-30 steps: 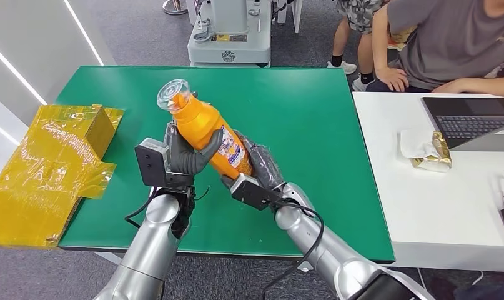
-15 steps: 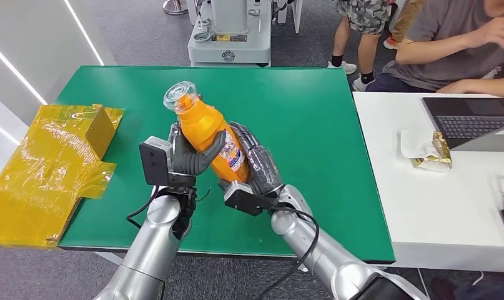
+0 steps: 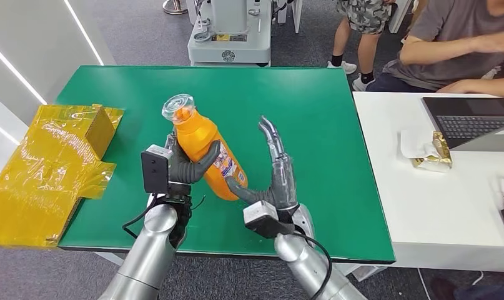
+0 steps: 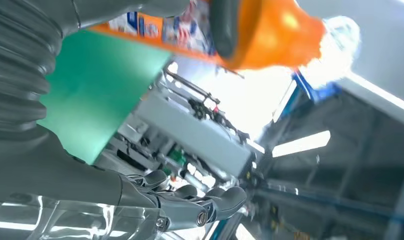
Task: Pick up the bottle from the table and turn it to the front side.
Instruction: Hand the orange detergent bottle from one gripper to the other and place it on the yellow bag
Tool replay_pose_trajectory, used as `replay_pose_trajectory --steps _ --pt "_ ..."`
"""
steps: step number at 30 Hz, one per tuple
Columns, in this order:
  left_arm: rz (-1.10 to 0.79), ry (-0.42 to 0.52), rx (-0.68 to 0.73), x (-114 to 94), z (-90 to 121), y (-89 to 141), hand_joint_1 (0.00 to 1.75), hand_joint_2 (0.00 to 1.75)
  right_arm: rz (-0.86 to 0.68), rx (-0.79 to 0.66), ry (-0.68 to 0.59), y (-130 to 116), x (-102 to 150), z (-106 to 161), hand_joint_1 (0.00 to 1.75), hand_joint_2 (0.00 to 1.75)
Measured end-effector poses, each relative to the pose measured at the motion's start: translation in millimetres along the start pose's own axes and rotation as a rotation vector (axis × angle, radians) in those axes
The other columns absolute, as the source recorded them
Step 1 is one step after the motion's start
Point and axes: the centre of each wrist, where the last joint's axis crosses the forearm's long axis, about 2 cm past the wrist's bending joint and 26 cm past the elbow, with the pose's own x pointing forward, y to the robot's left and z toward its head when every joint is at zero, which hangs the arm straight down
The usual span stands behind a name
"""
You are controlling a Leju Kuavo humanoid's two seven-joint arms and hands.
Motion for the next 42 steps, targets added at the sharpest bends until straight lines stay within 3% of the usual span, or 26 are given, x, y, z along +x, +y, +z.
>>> replay_pose_trajectory --steps 7,11,15,21,26,29,33,42 --pt "-0.074 -0.025 0.037 1.4 -0.9 11.4 1.75 1.75 -0.003 -0.15 -0.065 -11.5 30.1 13.8 0.0 1.75" --pt "-0.168 -0.068 0.098 4.3 -5.7 30.4 1.75 1.75 0.003 -0.197 -0.12 -17.3 52.8 23.8 0.0 1.75" --pt "-0.298 -0.111 0.142 7.5 -9.6 51.5 1.75 1.75 -0.043 -0.246 -0.096 -21.8 63.9 35.4 0.0 1.75" --pt "-0.906 -0.246 0.251 25.6 -26.9 137.6 1.75 1.75 -0.097 -0.281 -0.004 -22.8 76.2 67.3 0.0 1.75" --pt "-1.516 -0.333 0.16 58.8 -42.7 223.2 1.75 1.75 -0.106 -0.29 0.036 -21.9 82.9 81.7 0.0 1.75" --pt "-1.714 -0.315 0.14 74.2 -47.2 257.6 1.75 1.75 -0.112 -0.299 0.051 -22.2 85.8 86.7 0.0 1.75" --pt "-1.814 -0.27 0.13 83.7 -53.2 283.3 1.75 1.75 -0.119 -0.311 0.064 -23.1 88.0 89.8 0.0 1.75" --pt "-1.847 -0.062 -0.183 59.2 -63.6 291.3 1.75 1.75 -0.127 -0.32 0.075 -23.7 87.9 90.7 0.0 1.75"
